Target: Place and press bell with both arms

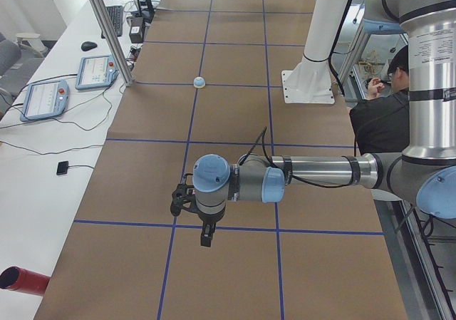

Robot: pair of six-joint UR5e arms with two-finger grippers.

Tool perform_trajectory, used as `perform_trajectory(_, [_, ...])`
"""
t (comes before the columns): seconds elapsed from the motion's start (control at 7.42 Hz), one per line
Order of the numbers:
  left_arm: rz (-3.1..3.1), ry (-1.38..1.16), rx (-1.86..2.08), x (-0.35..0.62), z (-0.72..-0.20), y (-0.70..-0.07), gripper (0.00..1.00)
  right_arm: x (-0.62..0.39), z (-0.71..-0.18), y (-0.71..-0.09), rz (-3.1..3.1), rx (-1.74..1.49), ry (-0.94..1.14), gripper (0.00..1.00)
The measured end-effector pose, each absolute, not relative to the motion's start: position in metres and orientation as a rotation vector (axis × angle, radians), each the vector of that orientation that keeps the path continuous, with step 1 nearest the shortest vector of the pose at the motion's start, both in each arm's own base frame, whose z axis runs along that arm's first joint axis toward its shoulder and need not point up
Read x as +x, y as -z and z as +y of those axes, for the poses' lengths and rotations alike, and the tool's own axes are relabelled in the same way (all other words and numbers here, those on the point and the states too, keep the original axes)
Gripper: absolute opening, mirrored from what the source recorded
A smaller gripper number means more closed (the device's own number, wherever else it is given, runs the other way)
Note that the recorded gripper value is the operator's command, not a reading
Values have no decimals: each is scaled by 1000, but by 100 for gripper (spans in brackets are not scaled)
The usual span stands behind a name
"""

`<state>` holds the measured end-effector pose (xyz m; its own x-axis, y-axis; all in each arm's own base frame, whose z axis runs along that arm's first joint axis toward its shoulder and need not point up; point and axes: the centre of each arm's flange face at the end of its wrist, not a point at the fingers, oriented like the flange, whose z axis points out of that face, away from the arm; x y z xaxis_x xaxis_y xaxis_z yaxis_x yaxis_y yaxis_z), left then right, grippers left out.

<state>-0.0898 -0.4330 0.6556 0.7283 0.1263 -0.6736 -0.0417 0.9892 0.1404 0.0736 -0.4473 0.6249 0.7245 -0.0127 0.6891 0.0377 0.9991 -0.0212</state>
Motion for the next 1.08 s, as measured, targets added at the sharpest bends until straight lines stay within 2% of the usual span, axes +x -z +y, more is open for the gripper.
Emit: perform_trajectory(1.08, [748, -92, 120, -90, -435, -654, 100, 72, -449, -621, -773, -27, 34, 100])
